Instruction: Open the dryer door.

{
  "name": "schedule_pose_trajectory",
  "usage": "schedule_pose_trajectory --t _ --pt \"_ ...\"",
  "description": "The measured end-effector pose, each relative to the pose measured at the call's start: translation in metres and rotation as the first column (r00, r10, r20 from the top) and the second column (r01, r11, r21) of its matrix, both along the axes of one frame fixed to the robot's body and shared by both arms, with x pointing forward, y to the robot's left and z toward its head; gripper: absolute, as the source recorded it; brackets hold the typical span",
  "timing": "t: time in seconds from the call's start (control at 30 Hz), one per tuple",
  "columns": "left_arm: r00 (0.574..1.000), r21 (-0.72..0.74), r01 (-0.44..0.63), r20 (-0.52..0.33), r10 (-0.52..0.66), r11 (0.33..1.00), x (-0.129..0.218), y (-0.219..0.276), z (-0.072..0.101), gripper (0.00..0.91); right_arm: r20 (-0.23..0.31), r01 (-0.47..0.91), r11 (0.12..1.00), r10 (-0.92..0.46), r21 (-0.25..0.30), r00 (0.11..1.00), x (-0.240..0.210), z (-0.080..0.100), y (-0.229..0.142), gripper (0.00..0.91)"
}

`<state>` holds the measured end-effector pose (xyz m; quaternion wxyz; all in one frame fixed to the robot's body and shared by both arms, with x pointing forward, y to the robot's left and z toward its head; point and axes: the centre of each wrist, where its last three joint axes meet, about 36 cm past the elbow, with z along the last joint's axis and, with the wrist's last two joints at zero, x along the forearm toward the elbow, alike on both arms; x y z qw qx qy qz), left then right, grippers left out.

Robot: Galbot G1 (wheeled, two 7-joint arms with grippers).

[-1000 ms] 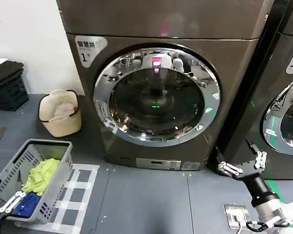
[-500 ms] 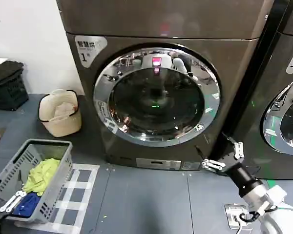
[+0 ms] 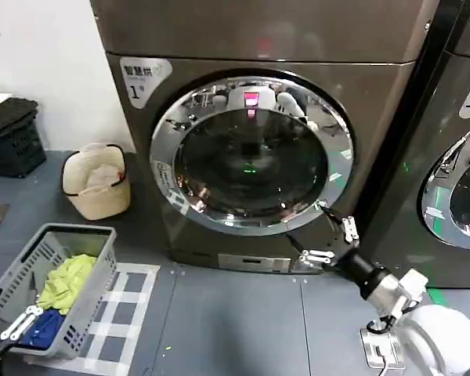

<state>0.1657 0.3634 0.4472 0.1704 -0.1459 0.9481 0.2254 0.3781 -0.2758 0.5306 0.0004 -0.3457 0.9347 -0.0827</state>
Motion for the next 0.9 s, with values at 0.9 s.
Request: schedule_pose_trajectory --t 0.9 --pt "1.0 0.008 0.011 -0.011 -0.011 1.0 0.0 -0.01 -0.001 0.907 -0.013 -0.111 0.993 0.111 0.032 0.994 0.07 0.011 0.062 0.907"
